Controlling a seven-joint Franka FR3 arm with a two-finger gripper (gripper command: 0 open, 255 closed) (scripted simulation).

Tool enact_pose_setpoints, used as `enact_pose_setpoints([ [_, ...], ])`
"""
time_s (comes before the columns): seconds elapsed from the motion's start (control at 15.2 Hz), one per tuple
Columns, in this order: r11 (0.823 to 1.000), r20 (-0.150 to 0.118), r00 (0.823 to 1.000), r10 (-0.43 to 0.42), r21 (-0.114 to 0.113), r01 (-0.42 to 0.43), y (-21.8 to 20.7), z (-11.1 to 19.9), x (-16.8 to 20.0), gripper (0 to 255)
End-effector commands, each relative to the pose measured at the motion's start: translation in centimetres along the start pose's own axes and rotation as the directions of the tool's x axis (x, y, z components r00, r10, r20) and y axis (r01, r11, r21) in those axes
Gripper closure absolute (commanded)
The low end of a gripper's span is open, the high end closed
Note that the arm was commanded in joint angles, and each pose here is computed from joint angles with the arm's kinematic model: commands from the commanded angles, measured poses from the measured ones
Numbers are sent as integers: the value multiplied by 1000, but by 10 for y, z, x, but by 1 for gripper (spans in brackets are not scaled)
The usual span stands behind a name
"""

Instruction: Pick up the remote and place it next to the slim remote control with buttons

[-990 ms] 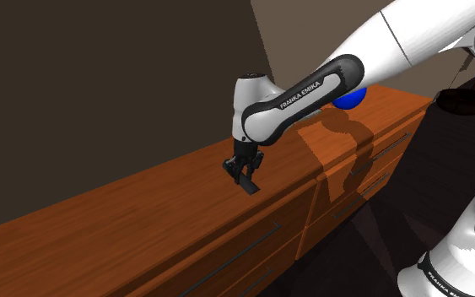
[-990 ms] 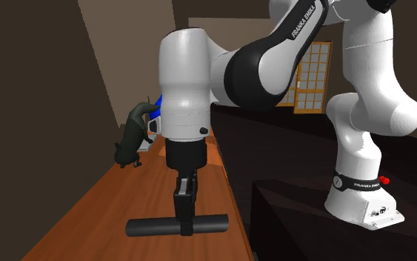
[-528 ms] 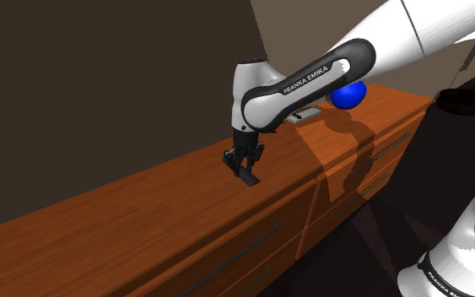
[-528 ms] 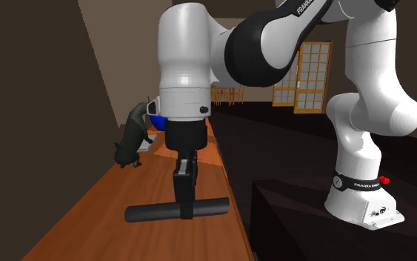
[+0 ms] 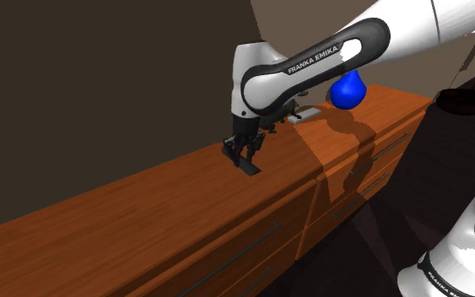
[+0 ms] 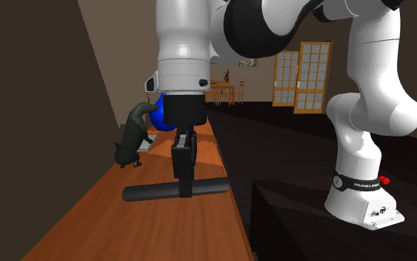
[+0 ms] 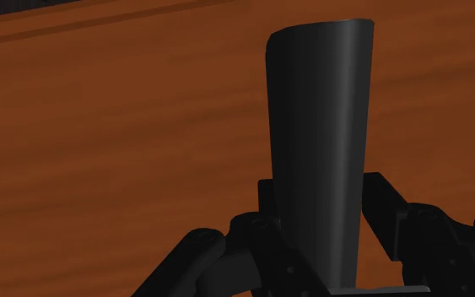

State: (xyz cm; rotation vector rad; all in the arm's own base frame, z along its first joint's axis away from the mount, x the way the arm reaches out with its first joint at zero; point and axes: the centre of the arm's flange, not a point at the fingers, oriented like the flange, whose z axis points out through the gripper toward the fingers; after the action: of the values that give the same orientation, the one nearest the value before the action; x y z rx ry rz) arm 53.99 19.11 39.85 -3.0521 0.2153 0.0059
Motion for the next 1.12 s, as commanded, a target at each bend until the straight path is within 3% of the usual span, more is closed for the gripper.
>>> enact_pose_setpoints([
  [0.0,1000,0,1000,0,0,0,13,-7,-1,255],
  [1.06,1000,0,1000,0,0,0,223,-24,1,255],
])
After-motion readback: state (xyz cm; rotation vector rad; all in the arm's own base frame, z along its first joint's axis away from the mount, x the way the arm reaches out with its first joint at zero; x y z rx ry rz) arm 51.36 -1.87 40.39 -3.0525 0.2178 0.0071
